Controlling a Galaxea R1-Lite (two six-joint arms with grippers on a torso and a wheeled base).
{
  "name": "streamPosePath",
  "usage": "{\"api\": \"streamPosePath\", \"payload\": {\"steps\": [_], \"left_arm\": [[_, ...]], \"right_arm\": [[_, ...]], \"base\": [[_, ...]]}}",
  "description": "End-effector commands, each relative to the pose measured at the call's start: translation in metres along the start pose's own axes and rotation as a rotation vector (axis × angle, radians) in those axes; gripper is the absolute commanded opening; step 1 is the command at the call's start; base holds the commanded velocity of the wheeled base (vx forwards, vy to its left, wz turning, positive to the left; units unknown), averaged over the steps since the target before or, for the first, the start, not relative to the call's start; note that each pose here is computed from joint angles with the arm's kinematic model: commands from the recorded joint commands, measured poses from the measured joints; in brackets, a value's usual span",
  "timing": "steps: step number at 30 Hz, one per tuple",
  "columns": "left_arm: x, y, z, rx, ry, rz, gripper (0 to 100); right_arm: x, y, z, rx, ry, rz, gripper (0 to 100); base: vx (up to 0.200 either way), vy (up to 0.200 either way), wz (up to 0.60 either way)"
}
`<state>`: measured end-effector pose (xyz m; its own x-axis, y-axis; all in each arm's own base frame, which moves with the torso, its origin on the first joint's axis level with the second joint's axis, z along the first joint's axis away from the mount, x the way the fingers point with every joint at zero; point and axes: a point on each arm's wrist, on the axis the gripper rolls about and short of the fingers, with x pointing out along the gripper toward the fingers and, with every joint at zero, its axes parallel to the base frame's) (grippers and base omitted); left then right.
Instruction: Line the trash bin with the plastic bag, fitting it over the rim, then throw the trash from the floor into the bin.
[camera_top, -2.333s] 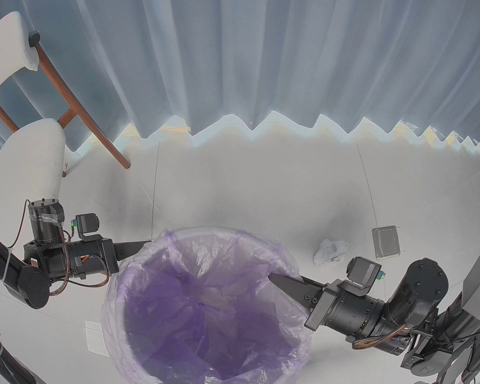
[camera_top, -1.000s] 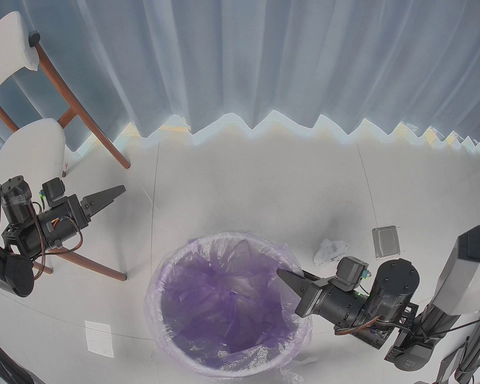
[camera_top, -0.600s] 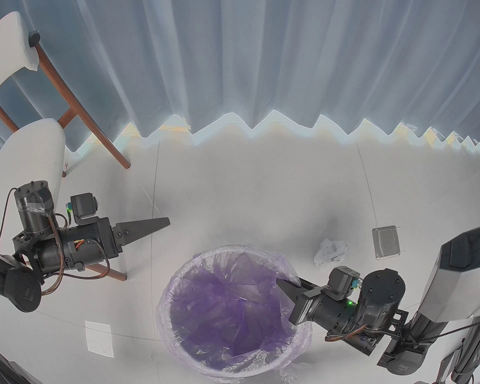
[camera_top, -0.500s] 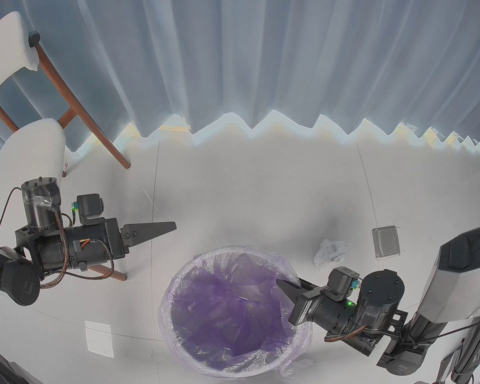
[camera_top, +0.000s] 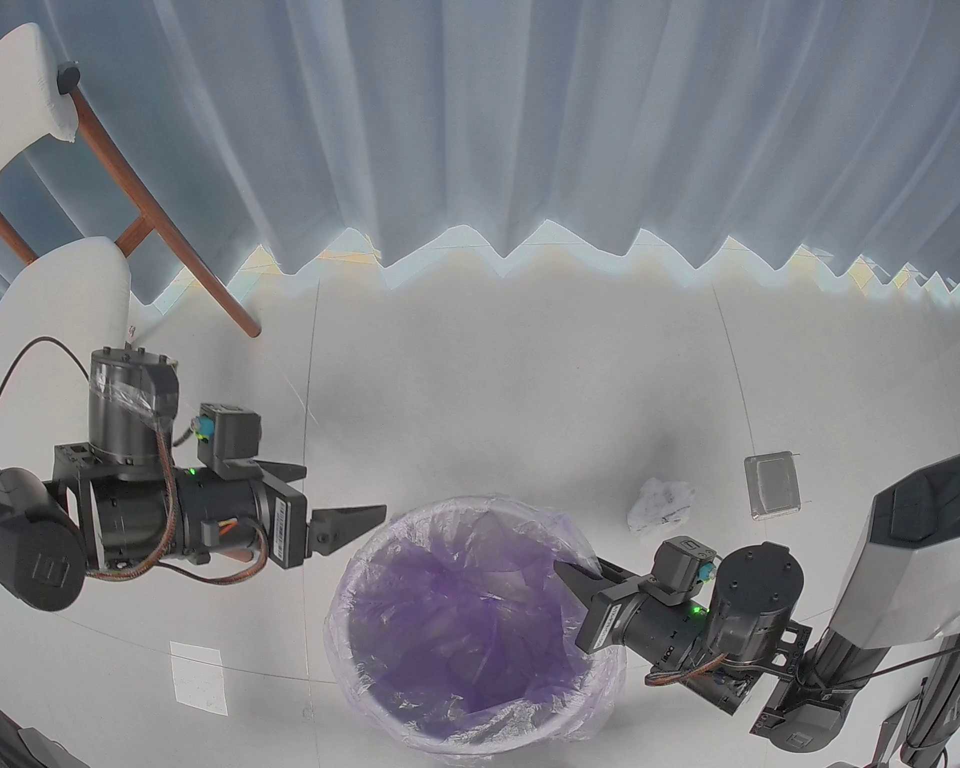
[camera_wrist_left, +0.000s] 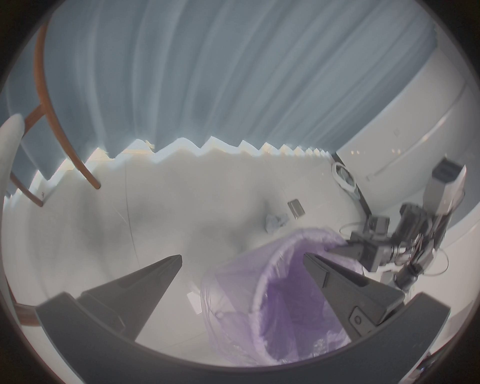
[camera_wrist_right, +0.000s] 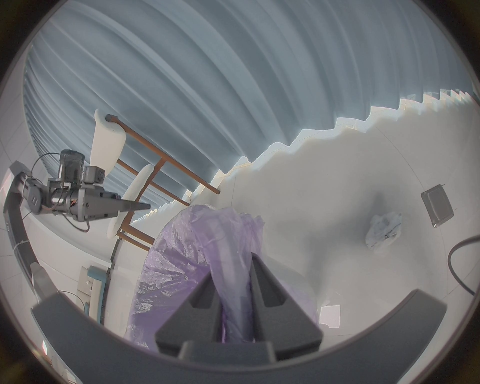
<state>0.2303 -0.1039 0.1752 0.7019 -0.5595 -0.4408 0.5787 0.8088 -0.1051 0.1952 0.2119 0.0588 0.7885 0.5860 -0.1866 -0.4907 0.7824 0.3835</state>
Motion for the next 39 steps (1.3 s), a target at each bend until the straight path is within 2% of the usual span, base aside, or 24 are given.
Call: {"api": "streamPosePath", "payload": {"steps": [1, 6, 11, 21, 28, 29, 39], "left_arm": [[0.009, -0.016, -0.019, 0.03, 0.082, -0.028, 100], [0.018, -0.025, -0.032, 0.046, 0.144, -0.026, 100], [0.034, -0.025, -0.046, 0.056, 0.212, 0.061, 100], [0.068, -0.02, -0.055, 0.057, 0.177, 0.109, 100], [0.078, -0.023, -0.069, 0.064, 0.208, 0.098, 100], [0.078, -0.024, -0.07, 0.067, 0.213, 0.093, 0], [0.081, -0.027, -0.072, 0.068, 0.22, 0.085, 0]], "right_arm": [[0.001, 0.0, -0.002, -0.005, -0.01, -0.012, 0], [0.003, -0.002, -0.005, -0.018, -0.001, -0.02, 0], [0.003, -0.001, -0.004, -0.019, -0.002, -0.019, 0], [-0.001, 0.005, -0.009, -0.026, 0.017, 0.005, 0], [-0.001, 0.006, -0.01, -0.026, 0.019, 0.008, 0], [-0.001, 0.006, -0.01, -0.026, 0.019, 0.008, 0], [-0.003, 0.013, -0.013, -0.023, 0.026, 0.029, 0]], "base": [[0.0, 0.0, 0.0], [0.0, 0.0, 0.0], [0.0, 0.0, 0.0], [0.0, 0.0, 0.0], [0.0, 0.0, 0.0], [0.0, 0.0, 0.0], [0.0, 0.0, 0.0]]}}
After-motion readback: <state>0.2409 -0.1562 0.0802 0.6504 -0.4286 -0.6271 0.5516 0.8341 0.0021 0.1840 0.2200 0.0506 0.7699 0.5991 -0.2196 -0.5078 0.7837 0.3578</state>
